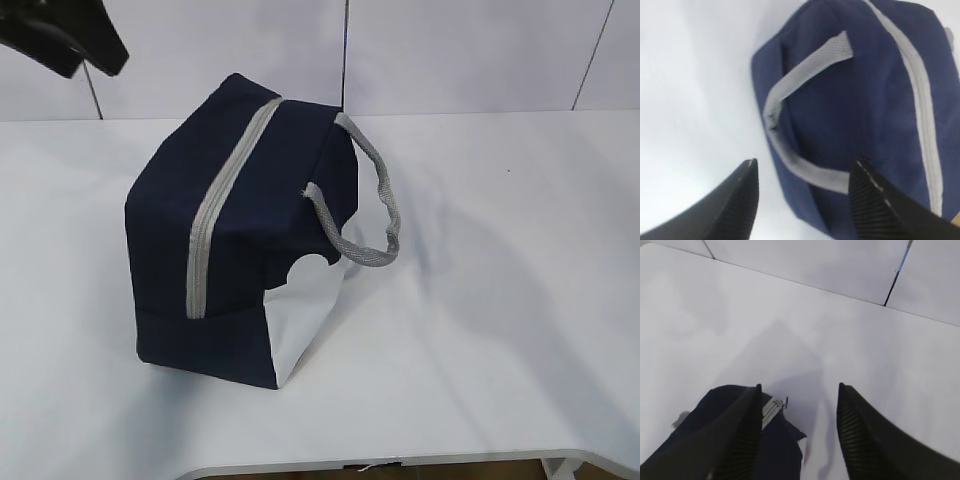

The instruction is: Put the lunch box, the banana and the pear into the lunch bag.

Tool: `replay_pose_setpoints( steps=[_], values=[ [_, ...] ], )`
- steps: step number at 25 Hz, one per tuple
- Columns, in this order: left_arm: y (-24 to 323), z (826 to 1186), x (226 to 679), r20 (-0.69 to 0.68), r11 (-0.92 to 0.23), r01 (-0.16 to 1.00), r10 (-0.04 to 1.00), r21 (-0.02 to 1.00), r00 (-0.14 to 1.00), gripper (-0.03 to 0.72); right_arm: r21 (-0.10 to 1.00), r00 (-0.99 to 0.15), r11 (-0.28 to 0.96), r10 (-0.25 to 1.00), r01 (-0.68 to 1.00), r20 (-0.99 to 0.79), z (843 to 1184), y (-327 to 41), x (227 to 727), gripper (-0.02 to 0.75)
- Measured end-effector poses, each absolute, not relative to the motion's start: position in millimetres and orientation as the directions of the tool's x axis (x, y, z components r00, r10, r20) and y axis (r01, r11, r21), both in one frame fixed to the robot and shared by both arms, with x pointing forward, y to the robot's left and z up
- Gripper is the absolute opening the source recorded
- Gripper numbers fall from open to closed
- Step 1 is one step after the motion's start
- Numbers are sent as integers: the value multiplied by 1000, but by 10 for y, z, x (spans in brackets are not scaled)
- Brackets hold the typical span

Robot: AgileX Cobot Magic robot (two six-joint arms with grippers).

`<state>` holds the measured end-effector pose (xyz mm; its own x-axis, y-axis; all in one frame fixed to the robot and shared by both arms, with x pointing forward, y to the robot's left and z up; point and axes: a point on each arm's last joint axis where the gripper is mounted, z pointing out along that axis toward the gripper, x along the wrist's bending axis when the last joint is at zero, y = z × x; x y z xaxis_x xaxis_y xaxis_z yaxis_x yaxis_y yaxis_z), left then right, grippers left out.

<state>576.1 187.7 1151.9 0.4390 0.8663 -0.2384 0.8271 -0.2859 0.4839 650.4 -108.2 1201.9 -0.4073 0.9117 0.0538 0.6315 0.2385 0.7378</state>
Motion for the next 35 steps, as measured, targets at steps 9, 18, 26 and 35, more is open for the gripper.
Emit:
replay_pose_setpoints(
  steps=[9,18,26,35],
  values=[
    [2147,11870,5087,-118,-297,781,898,549,424,417,657,-424,304,905,690,25,12210,-1437,5734,408],
    [2329,11959,4385,-99,-291,745,897,601,430,358,623,-431,345,902,702,-15,12219,-1884,4807,408],
    [2447,12094,3912,-78,-275,681,895,679,439,347,607,-501,447,861,657,-91,12046,-2195,4148,408],
    [2625,11928,3215,-53,-240,585,897,774,439,326,725,-531,385,847,571,-32,11981,-2526,3230,408]
  ],
)
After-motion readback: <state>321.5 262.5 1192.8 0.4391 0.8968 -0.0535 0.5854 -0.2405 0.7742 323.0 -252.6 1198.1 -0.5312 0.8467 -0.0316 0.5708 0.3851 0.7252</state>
